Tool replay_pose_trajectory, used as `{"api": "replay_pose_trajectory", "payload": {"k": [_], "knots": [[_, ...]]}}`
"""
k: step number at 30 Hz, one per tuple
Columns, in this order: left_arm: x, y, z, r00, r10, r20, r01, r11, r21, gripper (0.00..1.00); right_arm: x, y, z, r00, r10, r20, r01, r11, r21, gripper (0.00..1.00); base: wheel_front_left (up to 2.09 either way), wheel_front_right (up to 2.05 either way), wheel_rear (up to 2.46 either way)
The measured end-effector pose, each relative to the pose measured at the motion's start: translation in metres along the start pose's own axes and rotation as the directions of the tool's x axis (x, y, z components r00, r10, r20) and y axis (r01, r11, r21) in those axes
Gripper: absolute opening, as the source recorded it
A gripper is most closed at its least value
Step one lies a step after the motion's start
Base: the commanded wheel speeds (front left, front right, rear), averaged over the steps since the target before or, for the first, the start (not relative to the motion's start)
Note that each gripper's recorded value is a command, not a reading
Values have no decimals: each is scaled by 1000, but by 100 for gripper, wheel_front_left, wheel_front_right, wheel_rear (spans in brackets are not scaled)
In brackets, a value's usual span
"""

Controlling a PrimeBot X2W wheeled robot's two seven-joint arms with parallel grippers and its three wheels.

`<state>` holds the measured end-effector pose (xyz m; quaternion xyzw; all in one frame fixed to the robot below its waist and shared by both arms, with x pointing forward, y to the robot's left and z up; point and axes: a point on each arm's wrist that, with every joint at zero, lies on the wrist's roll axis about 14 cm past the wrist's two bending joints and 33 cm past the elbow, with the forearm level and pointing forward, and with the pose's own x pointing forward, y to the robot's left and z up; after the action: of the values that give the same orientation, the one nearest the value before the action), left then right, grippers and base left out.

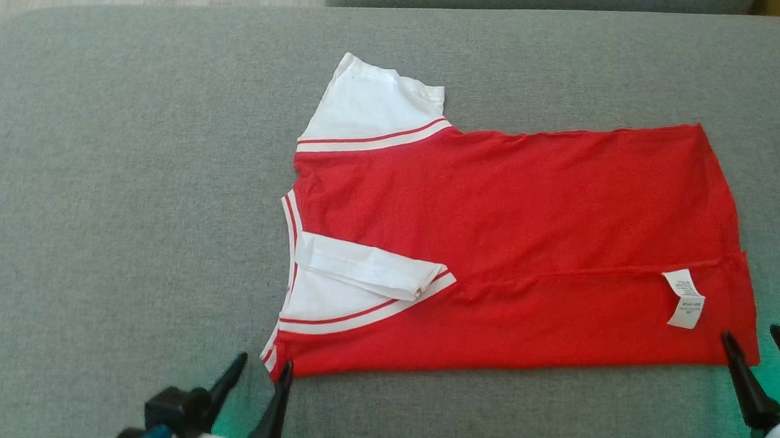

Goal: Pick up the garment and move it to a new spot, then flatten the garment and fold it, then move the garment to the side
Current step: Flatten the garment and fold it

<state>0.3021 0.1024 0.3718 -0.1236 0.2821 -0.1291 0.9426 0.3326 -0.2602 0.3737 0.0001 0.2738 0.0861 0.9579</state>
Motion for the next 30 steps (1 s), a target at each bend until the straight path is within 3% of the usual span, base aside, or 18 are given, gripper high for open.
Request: {"api": "replay_pose_trajectory", "payload": {"k": [5,6,8,14,17,22,27,30], "knots": [[9,2,23,998,-10,66,7,999,46,100,-2,0,23,997,-8,83,9,1000,-6,100,0,0,0],[17,4,45,994,-28,110,16,994,111,100,-3,-3,32,993,-19,114,20,1000,-13,100,0,0,0],[23,6,58,991,-38,128,20,989,143,100,-2,-3,35,992,-19,124,21,1000,-16,100,0,0,0],[71,-10,164,960,-200,197,112,915,387,100,9,9,42,990,15,140,-12,1000,-22,100,0,0,0],[99,-17,197,967,-225,123,148,880,452,100,14,7,47,990,15,143,-9,999,-37,100,0,0,0],[145,-6,225,987,-159,-34,155,856,493,100,19,-3,60,985,-14,173,20,999,-32,100,0,0,0],[189,6,221,974,-92,-209,184,857,481,100,22,-9,55,985,-50,163,52,999,-10,100,0,0,0],[219,31,212,957,-7,-290,151,864,480,100,18,-15,41,986,-89,138,88,996,15,100,0,0,0]]}}
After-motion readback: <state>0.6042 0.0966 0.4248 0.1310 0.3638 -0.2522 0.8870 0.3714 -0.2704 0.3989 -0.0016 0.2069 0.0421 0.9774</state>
